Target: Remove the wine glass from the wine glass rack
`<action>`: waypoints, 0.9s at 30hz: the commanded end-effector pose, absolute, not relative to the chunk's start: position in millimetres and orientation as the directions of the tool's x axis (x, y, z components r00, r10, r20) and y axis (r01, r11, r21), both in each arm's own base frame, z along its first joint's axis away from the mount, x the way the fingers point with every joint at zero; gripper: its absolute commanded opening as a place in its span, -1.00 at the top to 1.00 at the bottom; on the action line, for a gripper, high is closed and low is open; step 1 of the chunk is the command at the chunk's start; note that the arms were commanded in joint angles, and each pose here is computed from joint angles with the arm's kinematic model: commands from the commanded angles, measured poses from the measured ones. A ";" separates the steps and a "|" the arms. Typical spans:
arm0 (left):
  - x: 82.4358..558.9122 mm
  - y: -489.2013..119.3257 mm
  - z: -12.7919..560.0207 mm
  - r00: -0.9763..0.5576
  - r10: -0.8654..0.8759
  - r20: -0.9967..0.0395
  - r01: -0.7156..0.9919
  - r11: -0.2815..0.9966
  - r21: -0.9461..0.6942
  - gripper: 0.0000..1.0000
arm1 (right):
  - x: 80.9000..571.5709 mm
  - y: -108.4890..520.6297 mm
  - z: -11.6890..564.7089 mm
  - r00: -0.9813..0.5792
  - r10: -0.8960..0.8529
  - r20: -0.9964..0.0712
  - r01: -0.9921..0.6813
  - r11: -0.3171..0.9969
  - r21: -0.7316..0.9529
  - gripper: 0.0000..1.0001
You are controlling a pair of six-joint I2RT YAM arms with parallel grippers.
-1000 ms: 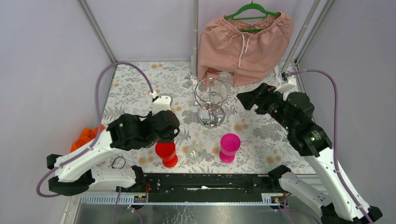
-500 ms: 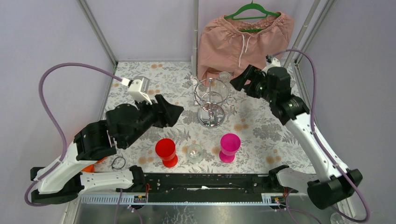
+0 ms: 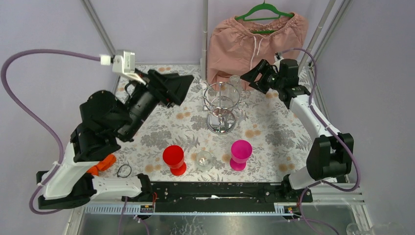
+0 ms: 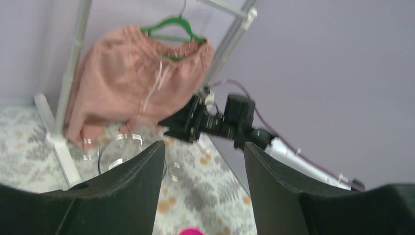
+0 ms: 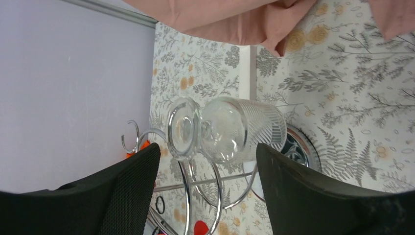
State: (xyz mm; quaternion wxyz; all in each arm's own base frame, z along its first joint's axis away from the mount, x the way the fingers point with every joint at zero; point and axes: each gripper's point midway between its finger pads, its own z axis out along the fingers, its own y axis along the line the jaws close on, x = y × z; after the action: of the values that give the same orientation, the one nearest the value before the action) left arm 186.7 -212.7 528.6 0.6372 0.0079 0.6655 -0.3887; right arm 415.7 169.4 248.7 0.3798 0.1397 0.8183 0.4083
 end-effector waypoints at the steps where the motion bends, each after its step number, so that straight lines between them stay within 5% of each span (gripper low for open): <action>1: 223.1 -220.0 561.5 -0.095 -0.441 -0.892 0.483 0.763 -0.429 -0.33 | 430.7 188.0 291.6 -0.651 0.509 -0.563 -0.248 0.558 0.792 -0.56; 12: 392.1 -181.1 477.4 -0.387 -0.544 -0.744 0.428 0.609 -0.668 -0.09 | 450.1 198.5 274.9 -0.691 0.482 -0.539 -0.258 0.532 0.807 -0.34; 27: 402.8 -158.2 360.8 -0.523 -0.563 -0.640 0.291 0.588 -0.755 -0.08 | 444.7 201.9 259.5 -0.713 0.484 -0.507 -0.259 0.491 0.832 0.09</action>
State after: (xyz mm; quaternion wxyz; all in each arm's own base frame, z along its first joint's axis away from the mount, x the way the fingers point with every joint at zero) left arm 409.7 -154.6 357.6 0.4708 -0.1076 0.7701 -0.4168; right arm 449.1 197.4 244.6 0.3634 0.0914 0.7956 0.4760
